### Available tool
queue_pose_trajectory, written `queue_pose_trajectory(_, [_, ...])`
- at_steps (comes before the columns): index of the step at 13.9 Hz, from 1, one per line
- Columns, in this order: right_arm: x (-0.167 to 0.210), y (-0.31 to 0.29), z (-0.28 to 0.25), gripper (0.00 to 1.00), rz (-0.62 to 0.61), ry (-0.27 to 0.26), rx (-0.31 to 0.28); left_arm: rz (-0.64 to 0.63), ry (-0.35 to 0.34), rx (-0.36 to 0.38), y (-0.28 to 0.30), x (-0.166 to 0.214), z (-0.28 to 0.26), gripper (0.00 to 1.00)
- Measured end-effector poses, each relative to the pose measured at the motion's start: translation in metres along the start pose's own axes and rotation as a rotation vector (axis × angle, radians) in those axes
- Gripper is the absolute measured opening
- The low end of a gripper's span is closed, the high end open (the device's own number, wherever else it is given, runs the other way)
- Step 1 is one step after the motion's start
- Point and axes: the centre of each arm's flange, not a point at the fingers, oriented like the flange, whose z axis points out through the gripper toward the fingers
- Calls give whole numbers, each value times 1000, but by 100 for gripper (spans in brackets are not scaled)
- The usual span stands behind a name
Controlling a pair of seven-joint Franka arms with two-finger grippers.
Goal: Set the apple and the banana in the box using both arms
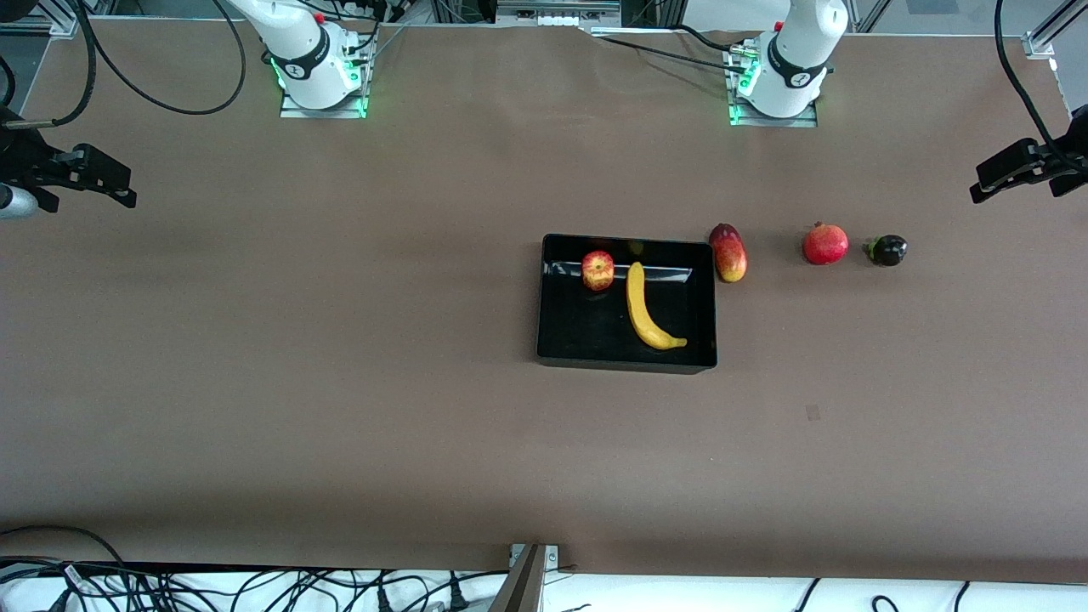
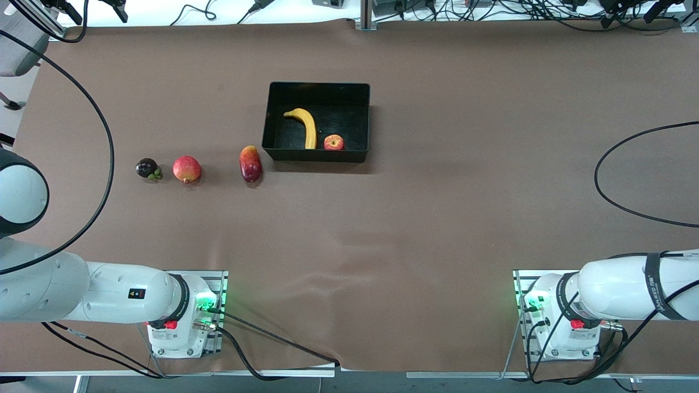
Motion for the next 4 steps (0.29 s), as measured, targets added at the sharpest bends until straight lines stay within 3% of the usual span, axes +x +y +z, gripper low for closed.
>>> queue_pose_trajectory(4, [0,0,0,100,0,0,0,12,11,-7,7,2,3,100])
